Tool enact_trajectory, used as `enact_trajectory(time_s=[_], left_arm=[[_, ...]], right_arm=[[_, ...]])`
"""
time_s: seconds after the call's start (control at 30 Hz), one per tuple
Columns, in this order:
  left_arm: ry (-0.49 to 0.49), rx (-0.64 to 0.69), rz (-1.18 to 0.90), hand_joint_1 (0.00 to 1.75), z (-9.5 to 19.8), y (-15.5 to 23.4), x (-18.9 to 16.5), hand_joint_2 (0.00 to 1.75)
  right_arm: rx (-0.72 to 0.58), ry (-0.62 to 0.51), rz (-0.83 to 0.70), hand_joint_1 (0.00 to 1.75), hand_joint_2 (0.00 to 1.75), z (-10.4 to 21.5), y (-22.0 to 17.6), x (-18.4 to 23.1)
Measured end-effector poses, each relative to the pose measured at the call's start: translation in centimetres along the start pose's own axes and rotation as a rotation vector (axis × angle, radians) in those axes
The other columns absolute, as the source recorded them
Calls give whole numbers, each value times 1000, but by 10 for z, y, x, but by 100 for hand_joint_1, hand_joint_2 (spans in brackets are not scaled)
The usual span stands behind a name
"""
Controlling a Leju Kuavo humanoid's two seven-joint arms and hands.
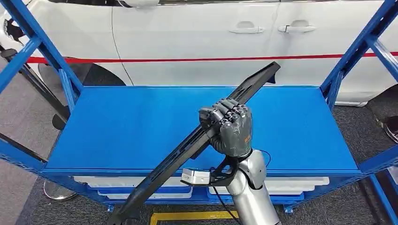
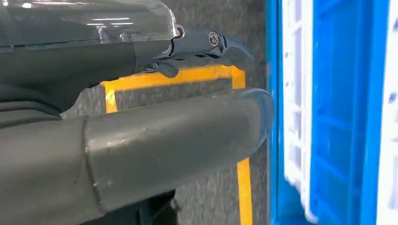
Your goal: Take the parts from the cabinet and place them on the table.
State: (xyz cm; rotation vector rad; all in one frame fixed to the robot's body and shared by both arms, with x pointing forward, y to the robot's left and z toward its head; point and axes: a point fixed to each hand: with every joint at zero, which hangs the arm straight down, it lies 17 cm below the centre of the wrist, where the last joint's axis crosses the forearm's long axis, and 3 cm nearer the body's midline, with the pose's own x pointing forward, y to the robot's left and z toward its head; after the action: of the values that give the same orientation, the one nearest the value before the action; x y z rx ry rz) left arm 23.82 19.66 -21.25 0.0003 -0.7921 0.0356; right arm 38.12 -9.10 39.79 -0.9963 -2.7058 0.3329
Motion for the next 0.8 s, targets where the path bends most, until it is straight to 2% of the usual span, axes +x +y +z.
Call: enact_trajectory(time_s=[0.23, 0.33, 0.43, 0.8], left_arm=[[1, 1, 0, 0, 0, 0, -1, 0], [30, 8, -4, 0, 5, 2, -13, 0], [143, 40, -7, 0, 11, 9, -41, 0], [169, 27, 17, 0, 16, 1, -50, 0]], right_arm=[[1, 0, -2, 175, 175, 0, 0, 1], [18, -9, -31, 175, 175, 6, 7, 12], [28, 60, -143, 175, 175, 22, 15, 20], [85, 178, -328, 175, 175, 51, 35, 41]])
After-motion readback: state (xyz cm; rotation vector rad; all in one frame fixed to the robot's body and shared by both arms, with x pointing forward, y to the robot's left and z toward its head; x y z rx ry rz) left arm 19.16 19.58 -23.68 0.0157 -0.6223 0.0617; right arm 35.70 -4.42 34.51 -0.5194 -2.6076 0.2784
